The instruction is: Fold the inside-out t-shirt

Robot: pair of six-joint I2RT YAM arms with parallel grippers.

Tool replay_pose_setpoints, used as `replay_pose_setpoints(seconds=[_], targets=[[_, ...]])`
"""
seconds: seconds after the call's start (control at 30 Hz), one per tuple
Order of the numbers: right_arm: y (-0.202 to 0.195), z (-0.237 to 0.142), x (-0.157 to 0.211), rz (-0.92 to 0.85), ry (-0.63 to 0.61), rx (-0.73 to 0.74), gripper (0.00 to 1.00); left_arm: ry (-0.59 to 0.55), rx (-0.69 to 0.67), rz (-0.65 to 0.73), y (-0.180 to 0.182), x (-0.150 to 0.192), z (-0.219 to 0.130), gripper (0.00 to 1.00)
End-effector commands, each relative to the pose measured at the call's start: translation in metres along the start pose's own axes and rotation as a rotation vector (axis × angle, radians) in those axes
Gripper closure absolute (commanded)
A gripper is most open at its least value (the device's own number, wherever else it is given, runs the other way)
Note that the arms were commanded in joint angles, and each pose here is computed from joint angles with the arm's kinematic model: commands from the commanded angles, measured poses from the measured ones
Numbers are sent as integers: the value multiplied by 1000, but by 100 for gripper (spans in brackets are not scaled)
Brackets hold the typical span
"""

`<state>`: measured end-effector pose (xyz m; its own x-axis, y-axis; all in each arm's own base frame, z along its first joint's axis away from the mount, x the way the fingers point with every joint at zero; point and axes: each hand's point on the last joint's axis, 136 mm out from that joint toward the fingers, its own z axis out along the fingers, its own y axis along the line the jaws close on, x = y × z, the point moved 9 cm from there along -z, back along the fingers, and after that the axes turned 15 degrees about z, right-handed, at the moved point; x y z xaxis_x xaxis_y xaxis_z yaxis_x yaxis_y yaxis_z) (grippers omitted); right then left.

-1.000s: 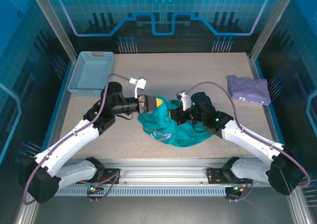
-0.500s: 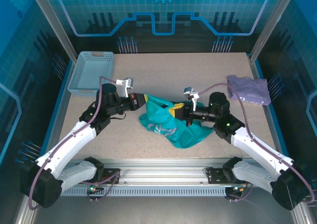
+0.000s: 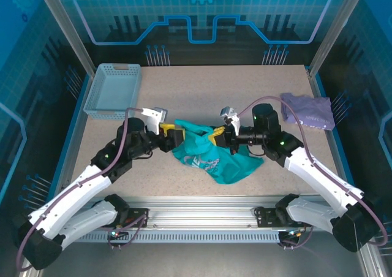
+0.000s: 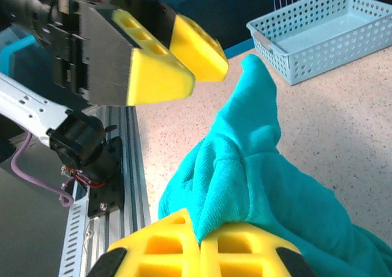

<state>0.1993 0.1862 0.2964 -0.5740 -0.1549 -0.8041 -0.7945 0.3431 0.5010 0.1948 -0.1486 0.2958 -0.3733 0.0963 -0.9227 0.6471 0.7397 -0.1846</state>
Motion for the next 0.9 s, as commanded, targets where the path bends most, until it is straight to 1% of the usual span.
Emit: replay_pose_setpoints(seconds=[0.0,0.03,0.17,0.3,0.33,0.43,0.6,0.67,0.7,0.8,0.87], targets=[[2,-5,2,-75,102,14,100,4,-34,181,-6,-12,0,39],[2,-6,2,-87,119,16,100,-1,-13,216,-10,-15,1,39],[3,-5,1,-121,147,2,100,20,143,345,-24,-19,7,36],[2,-3,1,-130,184,-9,100,81,197,451,-30,-26,11,33],[1,-3,2,-130,187,-9,100,105,228,474,-32,-26,13,32],[0,-1,3,-129,182,-21,98,171,293,518,-35,-24,19,31],[2,-1,4,-136,180,-24,97,216,402,555,-41,-22,29,31],[4,-3,3,-144,174,-23,97,224,416,559,-40,-23,37,33],[4,-3,3,-147,174,-25,97,230,414,560,-40,-23,42,35],[6,-5,5,-155,175,-20,97,283,442,545,-39,-22,59,46],[8,-8,7,-166,169,-11,97,313,475,516,-39,-20,68,58]])
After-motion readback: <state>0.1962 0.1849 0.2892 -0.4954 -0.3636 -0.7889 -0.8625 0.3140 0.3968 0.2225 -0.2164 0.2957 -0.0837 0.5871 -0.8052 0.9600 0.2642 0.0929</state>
